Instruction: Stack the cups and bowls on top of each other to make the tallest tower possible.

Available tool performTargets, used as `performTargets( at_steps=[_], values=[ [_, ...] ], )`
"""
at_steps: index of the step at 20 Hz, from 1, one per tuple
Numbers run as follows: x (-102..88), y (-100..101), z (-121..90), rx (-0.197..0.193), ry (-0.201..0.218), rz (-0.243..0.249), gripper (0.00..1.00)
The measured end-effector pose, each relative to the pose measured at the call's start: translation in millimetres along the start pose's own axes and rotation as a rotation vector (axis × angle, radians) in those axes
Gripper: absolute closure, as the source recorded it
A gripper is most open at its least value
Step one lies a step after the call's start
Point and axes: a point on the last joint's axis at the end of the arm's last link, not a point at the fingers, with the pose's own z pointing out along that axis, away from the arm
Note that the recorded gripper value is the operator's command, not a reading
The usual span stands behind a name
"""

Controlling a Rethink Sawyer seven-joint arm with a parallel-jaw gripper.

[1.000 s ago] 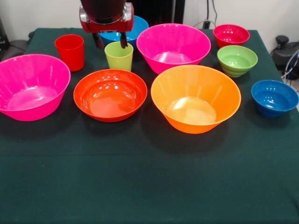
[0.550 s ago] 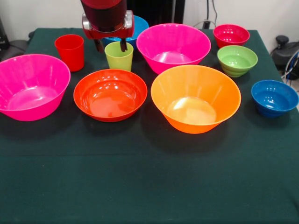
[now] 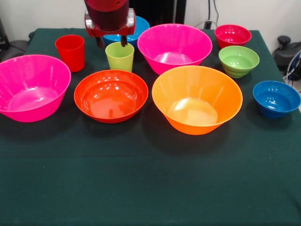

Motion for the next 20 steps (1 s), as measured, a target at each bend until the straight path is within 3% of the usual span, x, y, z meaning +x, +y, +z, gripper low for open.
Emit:
performTargets(
  at_steps=[10,20],
  values=[
    [3.5,-2.8,3.9,0.027,0.02,-0.012,0.0],
    [2.8,-2.6,5.1,0.026,0.021,-0.013,0.0]
  ],
)
